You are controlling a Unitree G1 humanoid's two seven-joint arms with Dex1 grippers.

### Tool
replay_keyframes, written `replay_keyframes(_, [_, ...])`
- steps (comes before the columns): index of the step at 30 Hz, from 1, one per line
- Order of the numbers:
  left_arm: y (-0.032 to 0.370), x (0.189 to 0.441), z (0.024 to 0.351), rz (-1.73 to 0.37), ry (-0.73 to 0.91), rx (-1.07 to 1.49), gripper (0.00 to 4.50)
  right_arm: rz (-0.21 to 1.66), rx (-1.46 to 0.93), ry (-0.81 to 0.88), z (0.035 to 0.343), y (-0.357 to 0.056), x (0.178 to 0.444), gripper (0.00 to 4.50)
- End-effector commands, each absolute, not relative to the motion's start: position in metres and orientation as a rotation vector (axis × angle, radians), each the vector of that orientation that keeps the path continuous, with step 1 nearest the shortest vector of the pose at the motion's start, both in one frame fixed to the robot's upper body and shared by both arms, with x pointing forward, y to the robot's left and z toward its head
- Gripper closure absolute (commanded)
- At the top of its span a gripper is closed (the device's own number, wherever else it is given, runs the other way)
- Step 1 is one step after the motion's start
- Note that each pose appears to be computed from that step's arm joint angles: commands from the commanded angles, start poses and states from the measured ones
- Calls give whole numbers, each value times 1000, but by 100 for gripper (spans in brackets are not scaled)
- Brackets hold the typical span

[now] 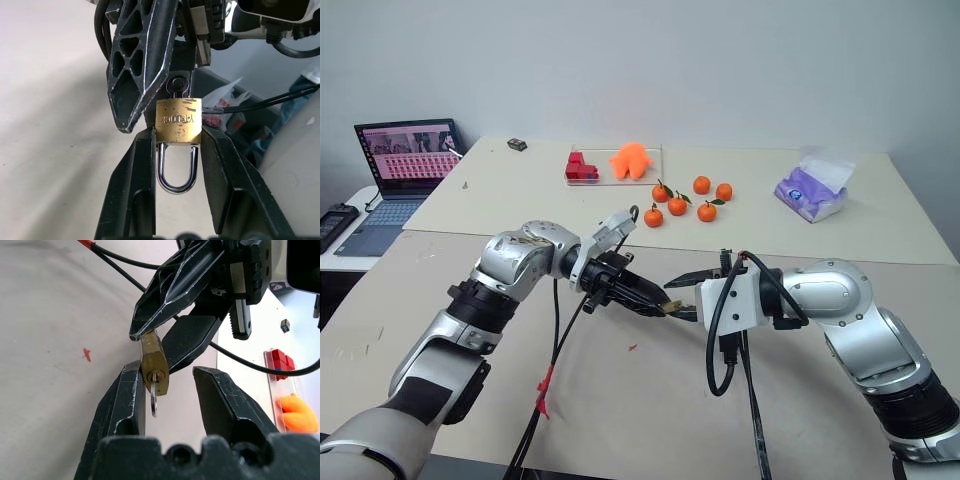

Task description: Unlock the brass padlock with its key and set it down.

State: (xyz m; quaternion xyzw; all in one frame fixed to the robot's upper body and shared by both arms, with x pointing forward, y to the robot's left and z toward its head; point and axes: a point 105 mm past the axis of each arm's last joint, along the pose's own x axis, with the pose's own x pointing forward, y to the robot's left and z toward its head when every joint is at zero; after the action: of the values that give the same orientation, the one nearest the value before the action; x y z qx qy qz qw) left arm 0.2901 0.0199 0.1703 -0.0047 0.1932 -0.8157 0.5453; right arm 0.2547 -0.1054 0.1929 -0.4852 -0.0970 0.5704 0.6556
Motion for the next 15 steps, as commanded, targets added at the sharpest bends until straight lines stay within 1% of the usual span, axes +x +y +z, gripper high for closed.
replay_keyframes(1, [21, 301, 178, -1934, 442, 1, 367, 1212, -1118, -300, 219, -111, 253, 265])
replay_keyframes(8, [19, 307, 174, -1925, 451, -8, 367, 1204, -1100, -332, 231, -106, 248, 265])
replay_keyframes(15, [16, 307, 175, -1934, 443, -16, 367, 1216, -1087, -323, 227, -102, 245, 265])
